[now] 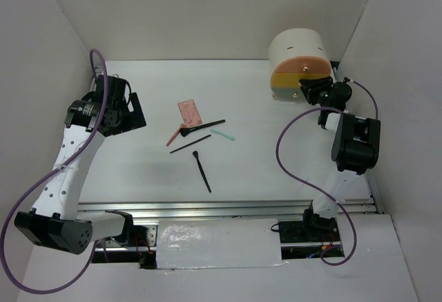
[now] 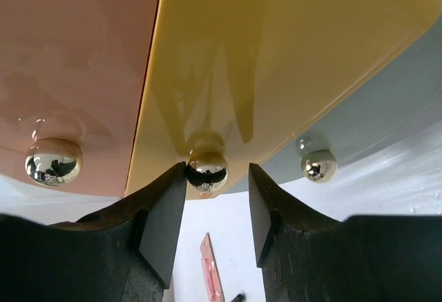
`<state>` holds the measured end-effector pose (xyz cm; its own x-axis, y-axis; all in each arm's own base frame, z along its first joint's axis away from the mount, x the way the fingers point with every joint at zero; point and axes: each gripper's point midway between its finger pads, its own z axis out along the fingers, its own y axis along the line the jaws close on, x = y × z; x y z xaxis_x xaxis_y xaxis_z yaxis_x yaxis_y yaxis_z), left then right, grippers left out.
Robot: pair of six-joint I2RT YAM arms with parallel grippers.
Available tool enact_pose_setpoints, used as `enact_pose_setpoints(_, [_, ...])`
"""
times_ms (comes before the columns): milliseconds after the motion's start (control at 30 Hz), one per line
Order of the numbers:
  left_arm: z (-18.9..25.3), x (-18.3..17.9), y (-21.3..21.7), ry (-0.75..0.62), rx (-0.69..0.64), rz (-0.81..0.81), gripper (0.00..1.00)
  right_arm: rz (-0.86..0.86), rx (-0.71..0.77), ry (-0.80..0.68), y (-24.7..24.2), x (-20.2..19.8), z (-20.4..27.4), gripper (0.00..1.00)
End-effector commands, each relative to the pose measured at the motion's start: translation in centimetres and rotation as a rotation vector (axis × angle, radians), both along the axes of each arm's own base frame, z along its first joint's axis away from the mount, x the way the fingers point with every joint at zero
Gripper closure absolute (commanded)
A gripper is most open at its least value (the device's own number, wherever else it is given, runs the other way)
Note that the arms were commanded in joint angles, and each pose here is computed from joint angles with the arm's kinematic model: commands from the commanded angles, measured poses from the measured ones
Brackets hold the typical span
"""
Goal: Organize the makeup
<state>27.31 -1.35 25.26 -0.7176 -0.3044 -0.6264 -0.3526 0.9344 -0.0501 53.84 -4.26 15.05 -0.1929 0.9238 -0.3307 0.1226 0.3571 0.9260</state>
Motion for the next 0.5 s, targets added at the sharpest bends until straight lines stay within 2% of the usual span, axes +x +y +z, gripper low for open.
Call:
enact_pose_setpoints(0, [1.34, 0.62, -0.14, -0.04, -0.013, -0.002, 0.01, 0.002, -0.015, -0.074, -0.38, 1.15, 1.88, 0.52])
enact_pose_setpoints(300, [0.94, 1.0, -0.4, -0.034, -0.023, -0.006, 0.01, 0.023, 0.017, -0.086, -0.02, 1.43, 2.0, 0.52])
enact_pose_setpoints(467, [0.97, 1.19, -0.54, -0.036, -0.028, -0.01, 0.01, 0.028, 0.029, -0.087, 0.19, 1.3, 1.68, 0.62])
